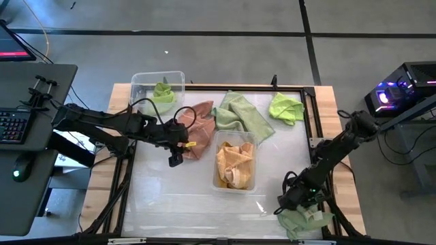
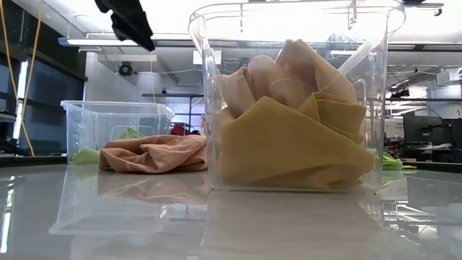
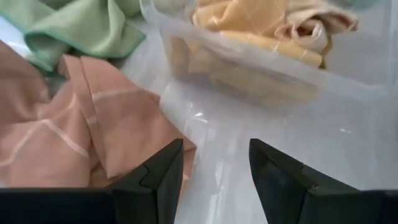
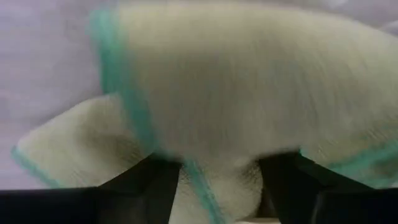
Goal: Sort towels by color in basket
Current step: Put the bottom dark green towel into the top transparent bin
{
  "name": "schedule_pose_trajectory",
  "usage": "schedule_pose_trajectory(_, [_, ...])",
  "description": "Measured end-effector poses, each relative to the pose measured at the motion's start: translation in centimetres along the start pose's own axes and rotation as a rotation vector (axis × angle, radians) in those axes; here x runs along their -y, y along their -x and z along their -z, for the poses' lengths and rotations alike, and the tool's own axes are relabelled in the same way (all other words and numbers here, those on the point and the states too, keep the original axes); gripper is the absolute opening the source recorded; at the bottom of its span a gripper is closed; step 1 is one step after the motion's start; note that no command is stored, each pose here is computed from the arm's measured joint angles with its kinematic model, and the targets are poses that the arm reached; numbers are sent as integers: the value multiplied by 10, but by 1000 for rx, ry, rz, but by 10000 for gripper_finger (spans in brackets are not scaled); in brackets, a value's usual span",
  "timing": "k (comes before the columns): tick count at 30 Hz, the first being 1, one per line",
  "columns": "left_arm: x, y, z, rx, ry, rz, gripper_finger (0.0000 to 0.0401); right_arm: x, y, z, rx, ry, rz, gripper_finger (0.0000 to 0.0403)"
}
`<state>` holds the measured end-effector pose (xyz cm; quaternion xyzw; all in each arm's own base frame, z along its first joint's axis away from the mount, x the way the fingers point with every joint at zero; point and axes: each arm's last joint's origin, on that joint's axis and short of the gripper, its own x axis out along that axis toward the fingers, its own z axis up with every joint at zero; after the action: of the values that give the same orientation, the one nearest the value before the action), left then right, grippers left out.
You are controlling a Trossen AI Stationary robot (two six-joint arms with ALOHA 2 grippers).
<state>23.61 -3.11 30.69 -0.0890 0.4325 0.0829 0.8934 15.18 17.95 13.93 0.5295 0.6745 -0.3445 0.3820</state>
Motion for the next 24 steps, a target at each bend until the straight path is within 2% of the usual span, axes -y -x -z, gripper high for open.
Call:
schedule_pose_trajectory(4, [0, 7, -7, 42, -36, -45, 170, 8, -12, -10, -16, -4, -29, 154])
schedule_pose_trajectory(7, [-1, 15, -15, 91, -65, -87, 170, 11, -15, -16, 22, -12, -46, 99])
schedule_pose_trajectory(11, [-3, 25, -26, 152, -97, -112, 170, 4, -11, -17, 103, -24, -129, 22])
schedule_pose_trajectory(14, [-4, 35, -35, 196, -115, -119, 170, -2, 0, -10, 199, -34, -171, 16])
schedule_pose_trajectory(18, [-3, 47, -46, 261, -162, -125, 170, -2, 36, 10, 342, -36, -153, 21])
schedule_pose_trajectory(24, [0, 61, -62, 394, -244, -118, 170, 7, 129, 52, 394, -36, -136, 10])
